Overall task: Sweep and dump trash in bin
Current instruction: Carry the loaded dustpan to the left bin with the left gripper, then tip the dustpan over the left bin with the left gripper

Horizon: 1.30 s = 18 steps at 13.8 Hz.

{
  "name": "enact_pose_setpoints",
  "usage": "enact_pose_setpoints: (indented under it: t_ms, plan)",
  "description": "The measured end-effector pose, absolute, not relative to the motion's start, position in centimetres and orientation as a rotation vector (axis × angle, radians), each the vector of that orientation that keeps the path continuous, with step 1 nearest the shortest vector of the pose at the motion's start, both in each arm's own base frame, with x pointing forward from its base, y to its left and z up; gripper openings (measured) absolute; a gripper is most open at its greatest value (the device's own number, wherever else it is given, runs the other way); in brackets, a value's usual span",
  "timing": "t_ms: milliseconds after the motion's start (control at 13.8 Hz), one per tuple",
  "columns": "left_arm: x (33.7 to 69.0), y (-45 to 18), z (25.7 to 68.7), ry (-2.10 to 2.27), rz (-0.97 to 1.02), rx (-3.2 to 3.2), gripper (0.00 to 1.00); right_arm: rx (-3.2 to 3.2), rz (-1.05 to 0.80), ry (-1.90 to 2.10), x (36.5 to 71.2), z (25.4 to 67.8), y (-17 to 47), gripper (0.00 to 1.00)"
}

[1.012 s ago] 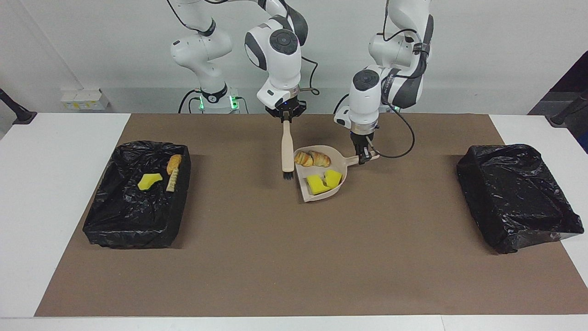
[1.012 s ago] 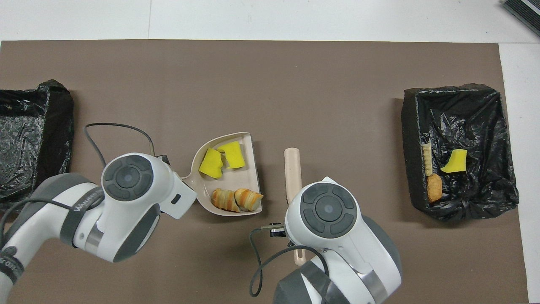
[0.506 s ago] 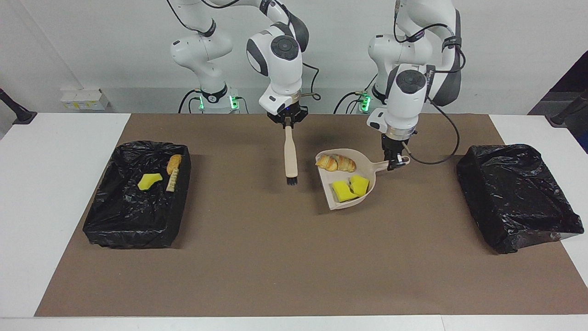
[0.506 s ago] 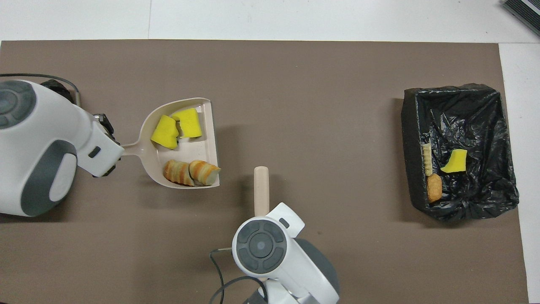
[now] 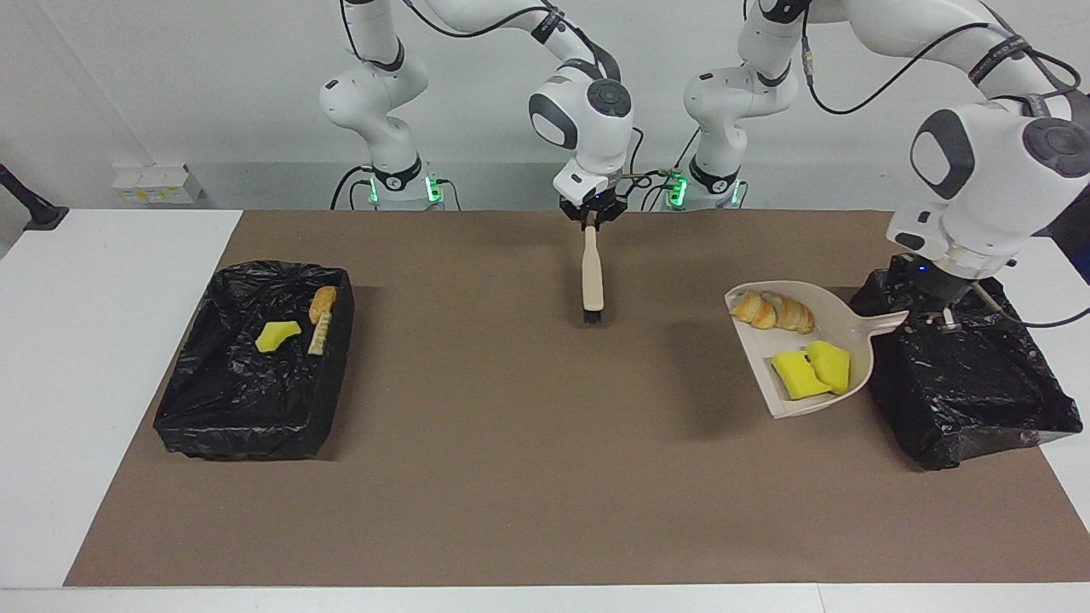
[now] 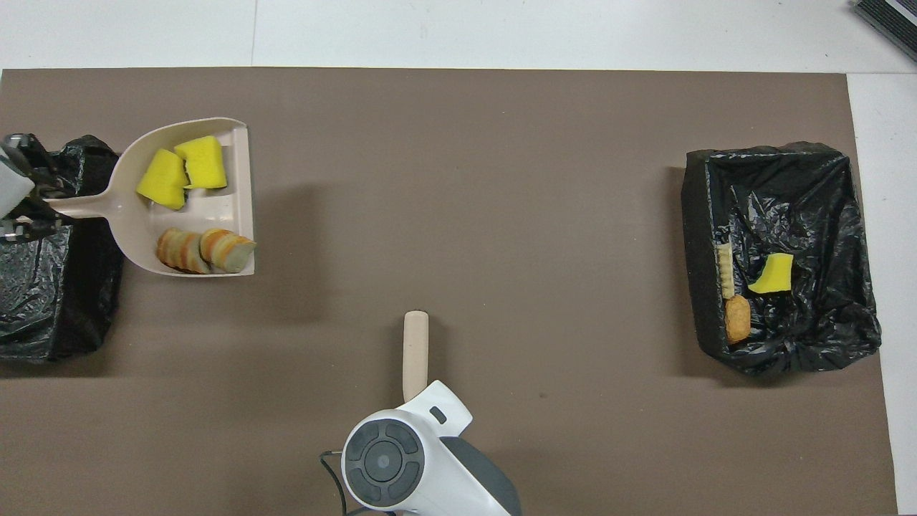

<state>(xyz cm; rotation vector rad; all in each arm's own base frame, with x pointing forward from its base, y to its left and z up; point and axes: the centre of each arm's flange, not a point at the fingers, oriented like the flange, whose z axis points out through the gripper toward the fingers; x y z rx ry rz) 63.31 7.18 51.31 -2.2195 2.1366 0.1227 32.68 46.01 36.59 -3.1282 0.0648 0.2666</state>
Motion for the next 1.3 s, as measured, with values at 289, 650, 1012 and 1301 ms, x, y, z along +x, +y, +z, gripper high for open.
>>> enact_pose_setpoints:
  t_ms: [289, 650, 1012, 1301]
  plan:
    - [63.5, 15.6, 52.1, 2.170, 0.142, -2.144, 0.32, -3.121, 0.257, 0.026, 31.6, 35.5, 47.2, 0.26]
    - [61.6, 26.2, 52.4, 2.209, 0.229, -1.940, 0.32, -3.129, 0.269, 0.014, 31.1, 34.6, 47.4, 0.26]
    - [62.2, 29.8, 51.4, 2.115, 0.566, -1.714, 0.32, -3.130, 0.268, 0.030, 31.5, 34.3, 46.9, 0.37]
    - [63.8, 26.6, 52.5, 1.937, 0.806, -1.562, 0.32, -3.117, 0.251, 0.048, 32.3, 34.8, 46.9, 0.78]
